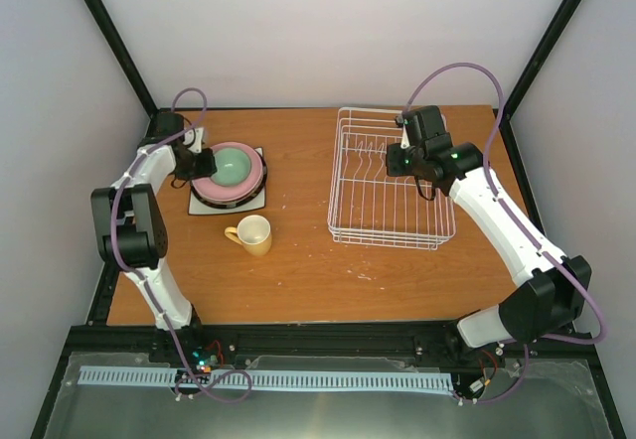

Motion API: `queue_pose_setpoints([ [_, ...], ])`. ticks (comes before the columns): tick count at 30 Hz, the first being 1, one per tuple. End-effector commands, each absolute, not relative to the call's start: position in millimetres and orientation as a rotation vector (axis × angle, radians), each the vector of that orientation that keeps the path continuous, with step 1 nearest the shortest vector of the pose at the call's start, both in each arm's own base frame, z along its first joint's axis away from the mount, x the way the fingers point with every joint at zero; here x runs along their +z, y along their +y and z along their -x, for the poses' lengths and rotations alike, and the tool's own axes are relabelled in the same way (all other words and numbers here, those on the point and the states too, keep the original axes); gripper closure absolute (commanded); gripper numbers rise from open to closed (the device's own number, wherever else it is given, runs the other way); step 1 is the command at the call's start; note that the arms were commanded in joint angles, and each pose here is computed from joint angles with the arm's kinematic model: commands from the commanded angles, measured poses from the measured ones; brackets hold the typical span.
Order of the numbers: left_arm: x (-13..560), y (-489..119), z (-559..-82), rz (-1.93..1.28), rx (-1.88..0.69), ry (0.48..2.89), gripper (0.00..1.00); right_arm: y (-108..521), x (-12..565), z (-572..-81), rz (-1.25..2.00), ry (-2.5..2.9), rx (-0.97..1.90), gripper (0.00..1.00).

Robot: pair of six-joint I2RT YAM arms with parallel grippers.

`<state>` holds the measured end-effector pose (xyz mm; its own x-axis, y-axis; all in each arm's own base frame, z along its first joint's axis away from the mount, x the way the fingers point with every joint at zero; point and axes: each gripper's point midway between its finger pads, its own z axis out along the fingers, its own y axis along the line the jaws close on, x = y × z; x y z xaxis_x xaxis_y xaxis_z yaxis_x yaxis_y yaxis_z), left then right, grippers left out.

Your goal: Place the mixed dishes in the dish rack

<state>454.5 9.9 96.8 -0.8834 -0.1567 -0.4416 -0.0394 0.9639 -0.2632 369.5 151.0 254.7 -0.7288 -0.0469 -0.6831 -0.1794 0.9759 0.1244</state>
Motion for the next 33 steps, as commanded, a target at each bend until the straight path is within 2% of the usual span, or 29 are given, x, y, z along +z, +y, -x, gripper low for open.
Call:
queue_pose_setpoints([
  [1, 214.3, -22.6, -453.9, -0.010, -0.548, 2.358, 0.99, 153.3, 276.3, -368.7, 0.176, 2.312, 0.246, 0.77],
  [4, 290.2, -60.4, -431.1, -0.169, -0.789, 2.147, 0.99, 167.3, 299.1, -365.8, 0.243, 2.219, 0.353, 0.74],
  [6, 337.8, -89.8, -402.7, -0.298, -1.009, 1.986, 0.99, 187.6, 321.0, -355.3, 0.318, 2.117, 0.527, 0.72],
  [8, 372.1, -117.3, -365.1, -0.437, -1.261, 1.833, 0.99, 203.3, 340.9, -339.4, 0.359, 2.016, 0.746, 0.61],
  [11, 396.4, -157.6, -316.9, -0.603, -1.428, 1.691, 0.99, 218.4, 356.6, -314.4, 0.407, 1.889, 1.087, 0.49],
  [16, 406.7, -217.9, -252.2, -0.828, -1.606, 1.535, 0.99, 237.4, 346.8, -266.2, 0.499, 1.808, 1.488, 0.39],
  [20, 401.1, -234.9, -242.4, -0.863, -1.684, 1.492, 0.99, 237.3, 358.3, -240.7, 0.576, 1.760, 1.563, 0.31],
  [27, 403.9, -255.5, -246.6, -0.943, -1.742, 1.411, 0.99, 241.0, 378.2, -213.2, 0.704, 1.689, 1.731, 0.26],
  [33, 392.8, -271.7, -254.3, -0.943, -1.849, 1.376, 0.99, 244.6, 380.3, -213.6, 0.725, 1.695, 1.817, 0.24],
])
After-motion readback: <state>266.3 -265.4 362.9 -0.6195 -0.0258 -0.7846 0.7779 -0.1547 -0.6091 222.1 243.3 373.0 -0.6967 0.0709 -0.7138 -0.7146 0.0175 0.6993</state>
